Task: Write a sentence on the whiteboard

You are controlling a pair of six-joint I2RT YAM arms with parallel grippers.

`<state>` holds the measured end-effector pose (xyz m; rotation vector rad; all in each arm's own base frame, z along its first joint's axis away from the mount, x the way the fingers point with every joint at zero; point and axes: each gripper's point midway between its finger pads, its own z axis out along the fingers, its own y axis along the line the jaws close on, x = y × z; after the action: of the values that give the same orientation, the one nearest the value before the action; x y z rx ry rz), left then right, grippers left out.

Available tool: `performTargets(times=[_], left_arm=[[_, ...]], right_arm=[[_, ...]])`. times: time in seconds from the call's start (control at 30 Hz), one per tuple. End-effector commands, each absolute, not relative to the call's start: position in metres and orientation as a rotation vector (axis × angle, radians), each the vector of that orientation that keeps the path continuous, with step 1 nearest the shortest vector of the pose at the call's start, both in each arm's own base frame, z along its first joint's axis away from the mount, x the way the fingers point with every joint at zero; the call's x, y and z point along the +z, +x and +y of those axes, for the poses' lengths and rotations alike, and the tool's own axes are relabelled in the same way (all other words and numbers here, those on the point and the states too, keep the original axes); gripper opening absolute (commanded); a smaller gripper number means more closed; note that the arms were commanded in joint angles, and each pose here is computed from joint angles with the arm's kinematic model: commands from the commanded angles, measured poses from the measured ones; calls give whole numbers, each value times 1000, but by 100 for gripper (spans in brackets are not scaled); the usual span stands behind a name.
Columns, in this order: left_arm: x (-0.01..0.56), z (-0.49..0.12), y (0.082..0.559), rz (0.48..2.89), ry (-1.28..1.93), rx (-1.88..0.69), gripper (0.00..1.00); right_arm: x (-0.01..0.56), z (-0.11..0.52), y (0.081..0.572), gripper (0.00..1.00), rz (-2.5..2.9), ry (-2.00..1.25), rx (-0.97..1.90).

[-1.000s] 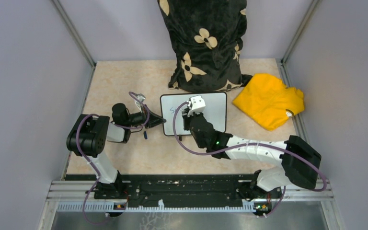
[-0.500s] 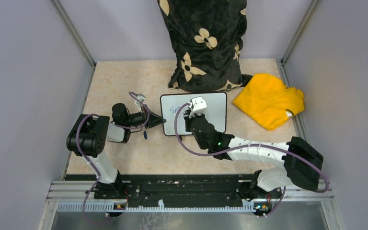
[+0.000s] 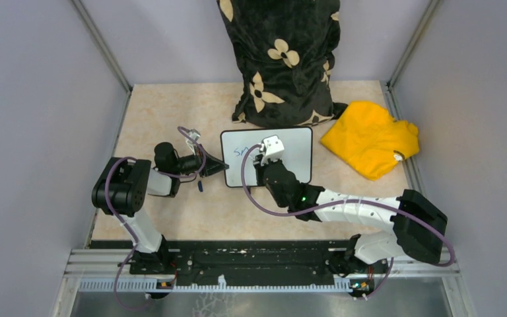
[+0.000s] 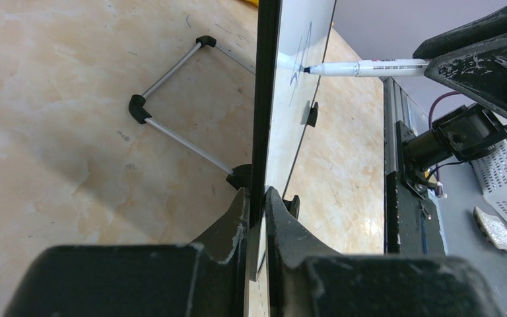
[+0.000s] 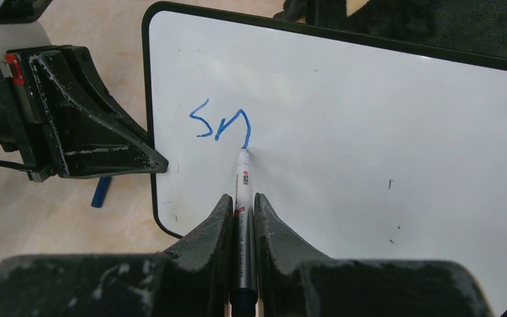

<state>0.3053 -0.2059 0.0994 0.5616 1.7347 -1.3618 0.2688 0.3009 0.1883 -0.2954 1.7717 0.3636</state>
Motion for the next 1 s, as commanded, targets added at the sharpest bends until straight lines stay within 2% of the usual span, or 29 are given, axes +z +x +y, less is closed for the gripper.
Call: performTargets(times=[0.0, 0.97], left_arm=[[98, -209, 304, 1730, 586, -1378, 0], [97, -210, 304, 1732, 589, -1379, 0]], right_arm=[[196, 297, 271, 0, 1765, -273, 387], [236, 293, 290, 0, 1672, -190, 363]])
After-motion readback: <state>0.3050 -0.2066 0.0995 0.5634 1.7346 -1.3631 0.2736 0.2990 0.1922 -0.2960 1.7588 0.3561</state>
